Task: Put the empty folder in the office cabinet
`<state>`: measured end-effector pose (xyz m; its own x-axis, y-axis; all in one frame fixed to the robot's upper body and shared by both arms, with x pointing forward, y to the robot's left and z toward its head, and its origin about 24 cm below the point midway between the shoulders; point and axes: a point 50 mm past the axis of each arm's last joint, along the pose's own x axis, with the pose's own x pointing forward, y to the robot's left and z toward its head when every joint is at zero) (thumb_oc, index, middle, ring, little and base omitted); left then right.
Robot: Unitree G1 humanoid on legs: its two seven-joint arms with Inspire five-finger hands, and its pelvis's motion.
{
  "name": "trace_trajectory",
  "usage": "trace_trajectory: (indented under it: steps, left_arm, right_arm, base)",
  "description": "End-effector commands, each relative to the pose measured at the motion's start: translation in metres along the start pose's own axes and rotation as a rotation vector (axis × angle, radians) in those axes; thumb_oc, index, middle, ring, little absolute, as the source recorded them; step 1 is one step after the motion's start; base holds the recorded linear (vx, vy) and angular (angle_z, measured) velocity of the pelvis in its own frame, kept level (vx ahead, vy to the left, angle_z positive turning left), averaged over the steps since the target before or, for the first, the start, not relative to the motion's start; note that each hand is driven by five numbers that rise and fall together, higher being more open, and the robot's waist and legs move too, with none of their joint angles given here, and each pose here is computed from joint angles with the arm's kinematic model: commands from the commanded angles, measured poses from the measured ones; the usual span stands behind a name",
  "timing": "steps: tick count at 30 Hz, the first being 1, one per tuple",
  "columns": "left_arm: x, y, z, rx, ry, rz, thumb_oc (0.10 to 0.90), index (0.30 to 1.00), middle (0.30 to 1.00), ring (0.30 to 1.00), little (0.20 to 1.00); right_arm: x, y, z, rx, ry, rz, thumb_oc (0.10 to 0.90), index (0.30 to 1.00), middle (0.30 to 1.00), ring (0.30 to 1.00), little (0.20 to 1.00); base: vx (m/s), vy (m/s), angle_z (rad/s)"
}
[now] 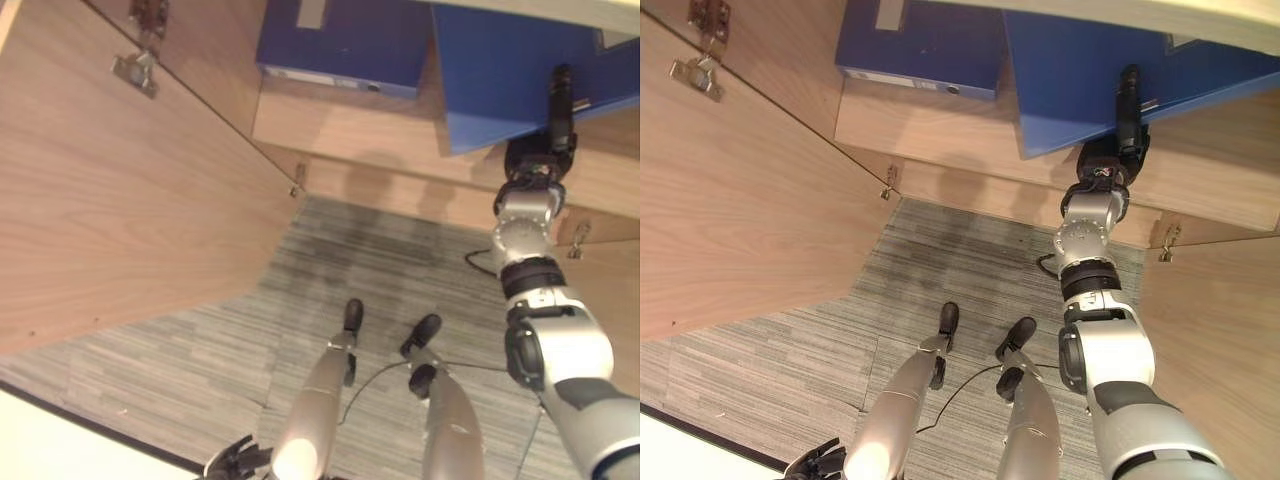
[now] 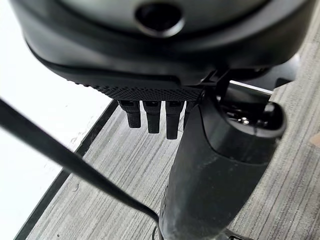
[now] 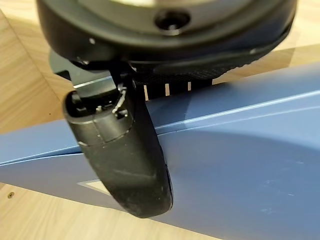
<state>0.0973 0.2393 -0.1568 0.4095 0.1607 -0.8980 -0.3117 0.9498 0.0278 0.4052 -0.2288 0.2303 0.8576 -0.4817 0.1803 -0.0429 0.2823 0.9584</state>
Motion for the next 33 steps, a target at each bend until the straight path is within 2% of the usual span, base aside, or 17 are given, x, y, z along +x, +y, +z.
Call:
trace_trajectory:
  steps: [1,18,21,33]
  left_arm:
    - [-0.025,0.063,-0.055,0.106,0.19,0.175,0.8,0.9,0.9,0.9,0.9]
    - [-0.03,0.08,-0.051,0.134,0.194,0.216,0.8,0.9,0.9,0.9,0.9]
    - [-0.029,0.08,-0.05,0.148,0.195,0.225,0.8,0.9,0.9,0.9,0.9]
    - [-0.027,0.08,-0.043,0.166,0.17,0.236,0.8,0.9,0.9,0.9,0.9]
  right_arm:
    - [0.001,0.063,0.035,0.064,-0.158,0.274,0.4,0.3,0.3,0.3,0.3]
    - [0.016,0.1,0.067,0.034,-0.228,0.266,0.4,0.3,0.3,0.3,0.3]
    - [0.014,0.099,0.069,0.115,-0.255,0.252,0.4,0.3,0.3,0.3,0.3]
    - [0.012,0.091,0.083,0.196,-0.342,0.176,0.4,0.3,0.3,0.3,0.3]
  base:
    - [-0.01,-0.028,0.12]
    - [0.0,-0.024,0.07]
    - [0.01,-0.026,0.02]
    - [0.0,-0.013,0.03]
